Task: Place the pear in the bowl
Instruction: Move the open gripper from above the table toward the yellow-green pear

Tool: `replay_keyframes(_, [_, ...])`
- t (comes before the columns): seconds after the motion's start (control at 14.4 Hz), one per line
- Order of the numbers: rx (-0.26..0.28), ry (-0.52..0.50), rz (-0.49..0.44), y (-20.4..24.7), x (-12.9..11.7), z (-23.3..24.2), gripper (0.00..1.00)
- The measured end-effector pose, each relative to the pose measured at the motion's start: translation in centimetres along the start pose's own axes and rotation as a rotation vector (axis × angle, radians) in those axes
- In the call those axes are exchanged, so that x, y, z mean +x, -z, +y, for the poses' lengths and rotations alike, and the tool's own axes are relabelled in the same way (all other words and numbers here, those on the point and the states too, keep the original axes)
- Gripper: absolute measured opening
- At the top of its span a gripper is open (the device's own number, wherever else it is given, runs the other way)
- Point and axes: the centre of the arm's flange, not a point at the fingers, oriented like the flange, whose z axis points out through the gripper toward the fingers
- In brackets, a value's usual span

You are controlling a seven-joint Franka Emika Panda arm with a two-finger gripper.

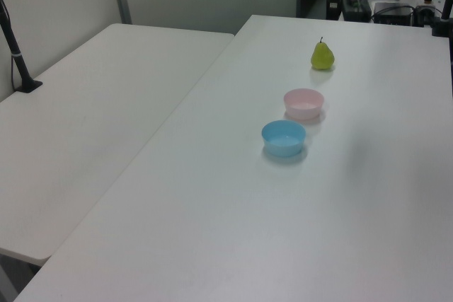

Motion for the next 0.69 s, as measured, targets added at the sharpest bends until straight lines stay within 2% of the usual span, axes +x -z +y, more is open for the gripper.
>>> replay_keyframes(0.69, [-0.001,0.013,0.004,0.03,0.05,0.11,1.00])
